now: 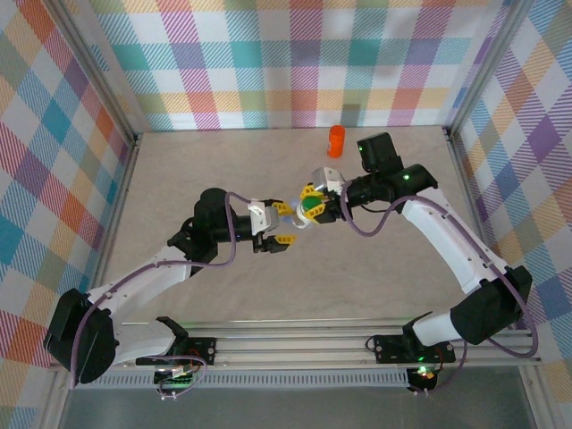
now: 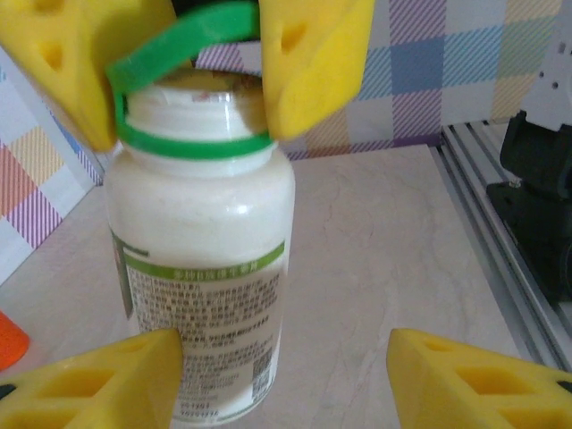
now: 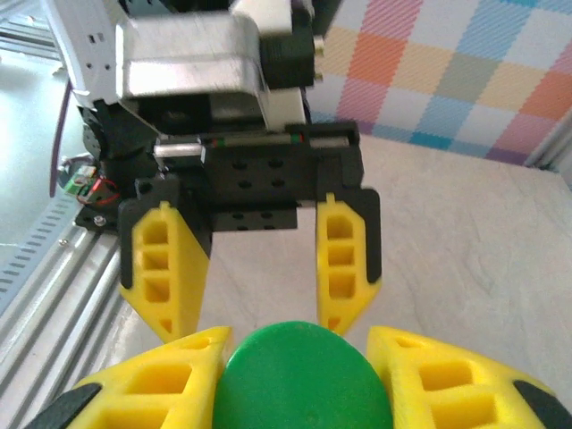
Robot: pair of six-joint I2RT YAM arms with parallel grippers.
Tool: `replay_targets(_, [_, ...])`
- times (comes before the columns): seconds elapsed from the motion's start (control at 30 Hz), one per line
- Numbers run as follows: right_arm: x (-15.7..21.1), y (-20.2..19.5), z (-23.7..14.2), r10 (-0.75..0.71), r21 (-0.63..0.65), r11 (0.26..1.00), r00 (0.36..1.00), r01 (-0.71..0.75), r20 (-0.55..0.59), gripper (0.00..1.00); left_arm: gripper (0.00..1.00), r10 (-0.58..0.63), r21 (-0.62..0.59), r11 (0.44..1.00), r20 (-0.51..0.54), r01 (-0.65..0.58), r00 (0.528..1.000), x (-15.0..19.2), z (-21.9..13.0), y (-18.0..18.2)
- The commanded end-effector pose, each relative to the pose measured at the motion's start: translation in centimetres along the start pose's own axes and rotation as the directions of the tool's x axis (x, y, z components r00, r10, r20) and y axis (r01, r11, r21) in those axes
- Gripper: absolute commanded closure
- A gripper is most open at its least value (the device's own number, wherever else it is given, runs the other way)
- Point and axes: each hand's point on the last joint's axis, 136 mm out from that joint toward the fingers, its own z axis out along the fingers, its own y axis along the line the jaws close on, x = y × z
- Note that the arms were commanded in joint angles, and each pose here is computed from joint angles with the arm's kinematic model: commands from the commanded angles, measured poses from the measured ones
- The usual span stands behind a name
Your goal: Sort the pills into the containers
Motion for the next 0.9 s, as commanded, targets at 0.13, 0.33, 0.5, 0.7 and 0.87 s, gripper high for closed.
replay_targets(0.13, [-3.4, 2.3, -0.9, -0.092, -0.076, 0.992, 0.987, 0.103, 0.131, 0.85, 0.38, 0.026, 0.035, 0.999, -0.028, -0.025, 0.999, 0.4, 0.4, -0.4])
replay_targets(0.33, [-2.3, 1.8, -0.9, -0.070, -0.066, 0.995, 0.996, 0.074, 0.049, 0.85, 0.38, 0.039, 0.007, 0.999, -0.034, -0.038, 0.999, 0.6, -0.2, 0.6])
replay_targets(0.5, [-3.8, 2.4, -1.2, -0.072, -0.105, 0.991, 0.991, 0.084, 0.117, 0.85, 0.36, 0.020, 0.069, 0.997, -0.049, -0.017, 0.999, 1.1, 0.0, 0.8])
replay_targets(0.7, [-5.8, 2.8, -1.5, -0.076, -0.141, 0.984, 0.969, 0.112, 0.233, 0.85, 0.35, -0.005, 0.185, 0.983, -0.015, 0.007, 1.000, 0.1, 0.9, -0.4])
replay_targets(0.87, [-6.0, 2.5, -1.2, -0.065, -0.156, 0.982, 0.960, 0.111, 0.274, 0.85, 0.35, 0.014, 0.248, 0.969, 0.022, -0.019, 1.000, -1.3, 1.0, -1.9])
